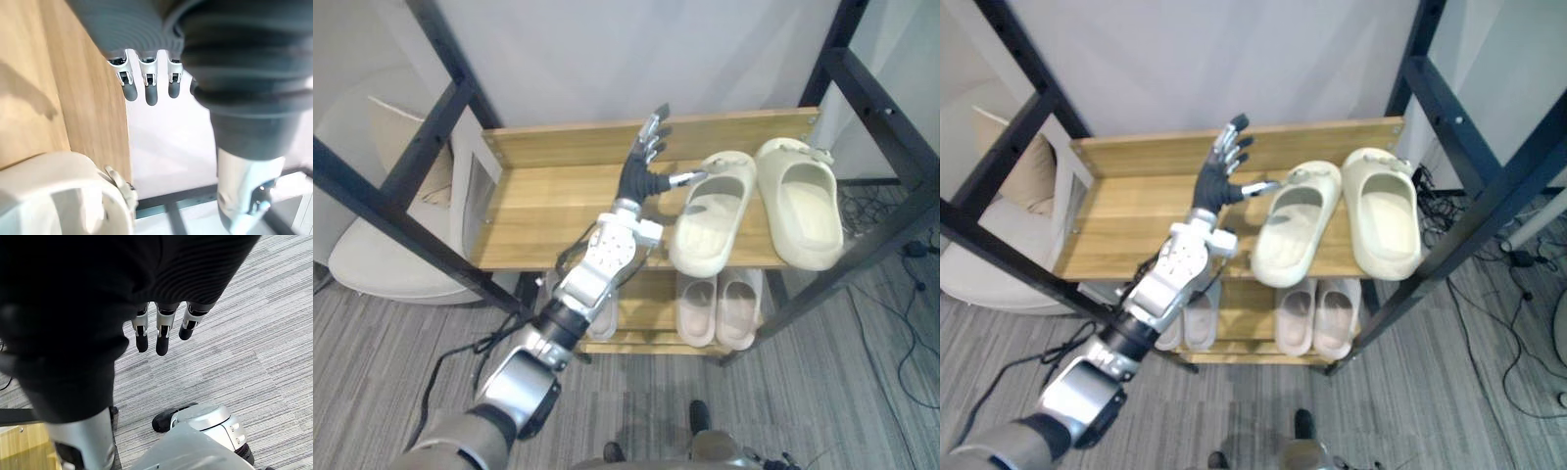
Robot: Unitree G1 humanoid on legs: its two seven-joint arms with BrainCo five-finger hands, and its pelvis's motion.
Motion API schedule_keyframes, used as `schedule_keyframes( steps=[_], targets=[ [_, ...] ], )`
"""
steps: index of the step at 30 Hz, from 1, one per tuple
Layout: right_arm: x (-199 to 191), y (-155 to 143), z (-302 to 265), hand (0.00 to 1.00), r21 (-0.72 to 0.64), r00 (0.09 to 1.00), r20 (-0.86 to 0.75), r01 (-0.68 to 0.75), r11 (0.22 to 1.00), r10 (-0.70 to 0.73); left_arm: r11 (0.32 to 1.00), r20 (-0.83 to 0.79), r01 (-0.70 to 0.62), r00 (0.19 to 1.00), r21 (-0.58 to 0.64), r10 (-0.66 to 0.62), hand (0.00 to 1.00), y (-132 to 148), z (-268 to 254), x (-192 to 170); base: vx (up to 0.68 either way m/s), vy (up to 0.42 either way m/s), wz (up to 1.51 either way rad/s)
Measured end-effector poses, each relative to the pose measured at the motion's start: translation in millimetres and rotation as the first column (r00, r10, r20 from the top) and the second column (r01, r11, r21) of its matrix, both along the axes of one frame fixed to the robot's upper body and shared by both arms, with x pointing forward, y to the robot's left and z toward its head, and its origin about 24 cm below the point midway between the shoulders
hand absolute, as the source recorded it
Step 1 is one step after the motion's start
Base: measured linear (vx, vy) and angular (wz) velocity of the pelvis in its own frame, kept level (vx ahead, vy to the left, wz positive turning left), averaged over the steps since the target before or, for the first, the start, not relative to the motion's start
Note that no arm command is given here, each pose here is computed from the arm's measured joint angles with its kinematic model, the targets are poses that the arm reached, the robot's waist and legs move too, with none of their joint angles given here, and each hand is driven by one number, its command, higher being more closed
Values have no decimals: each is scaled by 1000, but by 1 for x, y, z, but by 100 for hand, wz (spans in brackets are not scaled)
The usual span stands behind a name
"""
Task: Organize the slippers on the shoe rack
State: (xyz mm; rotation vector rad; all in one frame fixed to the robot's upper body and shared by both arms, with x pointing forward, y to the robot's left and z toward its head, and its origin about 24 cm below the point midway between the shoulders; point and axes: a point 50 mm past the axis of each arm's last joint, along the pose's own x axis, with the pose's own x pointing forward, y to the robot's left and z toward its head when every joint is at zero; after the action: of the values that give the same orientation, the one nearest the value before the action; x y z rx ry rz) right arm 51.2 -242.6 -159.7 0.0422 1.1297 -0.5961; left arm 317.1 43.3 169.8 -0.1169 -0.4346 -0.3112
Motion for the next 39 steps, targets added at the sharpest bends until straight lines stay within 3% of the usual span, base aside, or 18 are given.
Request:
schedule_keyframes(
  steps=[16, 32, 39],
  targets=[
    [-2, 3, -1, 0, 5, 994, -30, -109, 994, 110, 983, -196, 182, 965, 26, -174, 0, 12, -69, -48, -11, -7, 3],
    [-5, 5, -3, 0, 22, 986, -55, -158, 987, 159, 909, -266, 412, 885, 65, -382, 0, -23, -89, -76, 0, 0, 0],
    [-6, 5, -3, 0, 23, 986, -59, -156, 987, 157, 898, -291, 431, 874, 91, -390, 0, -30, -95, -69, 0, 0, 0]
  ],
)
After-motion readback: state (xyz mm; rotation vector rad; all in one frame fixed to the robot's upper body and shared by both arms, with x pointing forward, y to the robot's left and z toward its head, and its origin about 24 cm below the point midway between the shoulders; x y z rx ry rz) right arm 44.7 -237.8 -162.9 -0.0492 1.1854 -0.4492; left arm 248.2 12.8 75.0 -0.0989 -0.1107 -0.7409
